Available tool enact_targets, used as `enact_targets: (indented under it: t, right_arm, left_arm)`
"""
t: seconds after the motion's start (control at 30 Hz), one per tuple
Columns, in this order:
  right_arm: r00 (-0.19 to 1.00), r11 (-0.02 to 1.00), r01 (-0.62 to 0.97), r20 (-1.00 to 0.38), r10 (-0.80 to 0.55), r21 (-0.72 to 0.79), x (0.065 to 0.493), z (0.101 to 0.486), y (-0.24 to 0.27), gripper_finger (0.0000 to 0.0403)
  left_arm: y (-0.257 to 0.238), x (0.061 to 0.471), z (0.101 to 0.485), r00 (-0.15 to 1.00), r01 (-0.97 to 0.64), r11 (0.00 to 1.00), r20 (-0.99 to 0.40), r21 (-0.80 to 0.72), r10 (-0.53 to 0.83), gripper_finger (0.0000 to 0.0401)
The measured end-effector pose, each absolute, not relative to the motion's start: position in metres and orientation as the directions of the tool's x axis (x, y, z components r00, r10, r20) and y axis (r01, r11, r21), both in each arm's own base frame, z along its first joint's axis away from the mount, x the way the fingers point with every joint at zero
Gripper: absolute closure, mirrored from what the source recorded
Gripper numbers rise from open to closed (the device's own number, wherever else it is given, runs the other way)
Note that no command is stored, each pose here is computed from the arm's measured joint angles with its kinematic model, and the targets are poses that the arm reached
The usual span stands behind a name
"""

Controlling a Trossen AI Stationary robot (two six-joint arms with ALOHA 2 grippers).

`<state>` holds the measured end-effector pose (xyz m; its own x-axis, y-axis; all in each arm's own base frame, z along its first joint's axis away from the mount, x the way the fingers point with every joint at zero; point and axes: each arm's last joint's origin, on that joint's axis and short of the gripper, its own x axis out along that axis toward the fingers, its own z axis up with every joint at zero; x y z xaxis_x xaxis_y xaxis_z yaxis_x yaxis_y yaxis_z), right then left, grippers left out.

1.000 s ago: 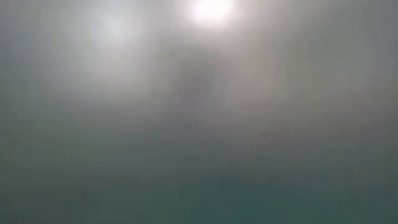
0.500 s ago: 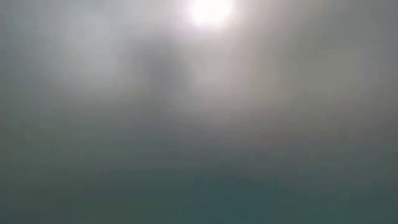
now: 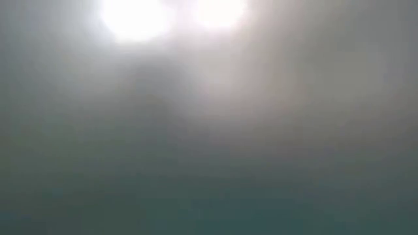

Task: Sort silverware by color (type)
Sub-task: Put the black spoon into the yellow bin

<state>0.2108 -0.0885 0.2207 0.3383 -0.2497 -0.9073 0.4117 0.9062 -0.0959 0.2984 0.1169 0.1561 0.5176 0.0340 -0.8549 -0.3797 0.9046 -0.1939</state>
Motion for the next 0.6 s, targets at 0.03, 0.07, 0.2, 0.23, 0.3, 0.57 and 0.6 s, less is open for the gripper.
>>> enact_targets:
  t: [0.03, 0.07, 0.2, 0.23, 0.3, 0.57, 0.6]
  right_arm:
    - [0.338, 0.906, 0.413, -0.907, -0.250, -0.096, 0.211, 0.221, -0.089, 0.0300]
    - [0.338, 0.905, 0.415, -0.907, -0.250, -0.095, 0.211, 0.221, -0.089, 0.0300]
    - [0.339, 0.897, 0.433, -0.907, -0.250, -0.086, 0.211, 0.221, -0.089, 0.0300]
    - [0.339, 0.896, 0.436, -0.907, -0.250, -0.084, 0.211, 0.221, -0.089, 0.0300]
    - [0.339, 0.890, 0.448, -0.907, -0.250, -0.078, 0.211, 0.221, -0.089, 0.0300]
    - [0.339, 0.884, 0.463, -0.907, -0.250, -0.070, 0.211, 0.221, -0.089, 0.0300]
    - [0.338, 0.884, 0.463, -0.907, -0.250, -0.071, 0.211, 0.221, -0.089, 0.0300]
  left_arm:
    - [0.117, 0.299, 0.156, 0.516, -0.345, 0.924, -0.856, -0.163, 0.041, 0.0295]
    - [0.117, 0.298, 0.155, 0.506, -0.312, 0.943, -0.860, -0.120, 0.058, 0.0286]
    - [0.119, 0.301, 0.154, 0.520, -0.175, 0.984, -0.844, 0.040, 0.127, 0.0262]
    - [0.120, 0.301, 0.152, 0.514, -0.161, 0.985, -0.847, 0.059, 0.135, 0.0259]
    - [0.123, 0.301, 0.146, 0.488, -0.158, 0.982, -0.857, 0.102, 0.168, 0.0257]
    - [0.131, 0.312, 0.128, 0.447, -0.186, 0.972, -0.869, 0.142, 0.213, 0.0275]
    - [0.132, 0.313, 0.128, 0.450, -0.188, 0.972, -0.866, 0.143, 0.215, 0.0278]
